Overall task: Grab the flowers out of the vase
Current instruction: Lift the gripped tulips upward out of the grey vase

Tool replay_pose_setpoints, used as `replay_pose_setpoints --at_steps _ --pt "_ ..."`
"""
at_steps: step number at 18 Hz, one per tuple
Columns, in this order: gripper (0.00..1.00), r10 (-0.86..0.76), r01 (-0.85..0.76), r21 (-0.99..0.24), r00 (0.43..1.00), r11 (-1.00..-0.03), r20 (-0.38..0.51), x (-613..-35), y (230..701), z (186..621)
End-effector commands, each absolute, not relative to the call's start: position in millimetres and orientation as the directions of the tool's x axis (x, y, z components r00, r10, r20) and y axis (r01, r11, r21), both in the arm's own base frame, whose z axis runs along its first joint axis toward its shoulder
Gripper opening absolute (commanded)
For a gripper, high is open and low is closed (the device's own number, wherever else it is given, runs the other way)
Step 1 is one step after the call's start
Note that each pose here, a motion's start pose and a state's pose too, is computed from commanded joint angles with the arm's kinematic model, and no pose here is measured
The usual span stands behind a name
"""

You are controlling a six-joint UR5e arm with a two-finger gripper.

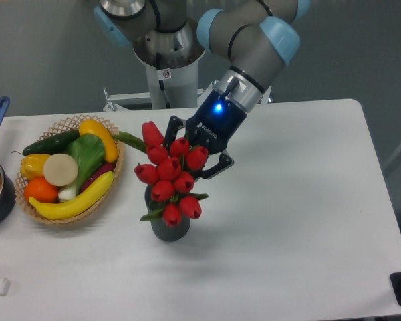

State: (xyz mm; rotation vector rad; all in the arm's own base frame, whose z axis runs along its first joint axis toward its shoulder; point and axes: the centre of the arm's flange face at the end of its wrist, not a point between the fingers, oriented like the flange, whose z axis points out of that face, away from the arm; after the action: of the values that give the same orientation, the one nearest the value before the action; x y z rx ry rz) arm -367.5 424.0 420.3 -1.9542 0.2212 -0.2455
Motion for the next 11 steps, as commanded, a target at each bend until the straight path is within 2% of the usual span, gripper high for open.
replay_pose_setpoints --at_steps 11 --pt "0.45 -0.229 0.093 -0.94 0.958 -0.329 0.175 -380 415 447"
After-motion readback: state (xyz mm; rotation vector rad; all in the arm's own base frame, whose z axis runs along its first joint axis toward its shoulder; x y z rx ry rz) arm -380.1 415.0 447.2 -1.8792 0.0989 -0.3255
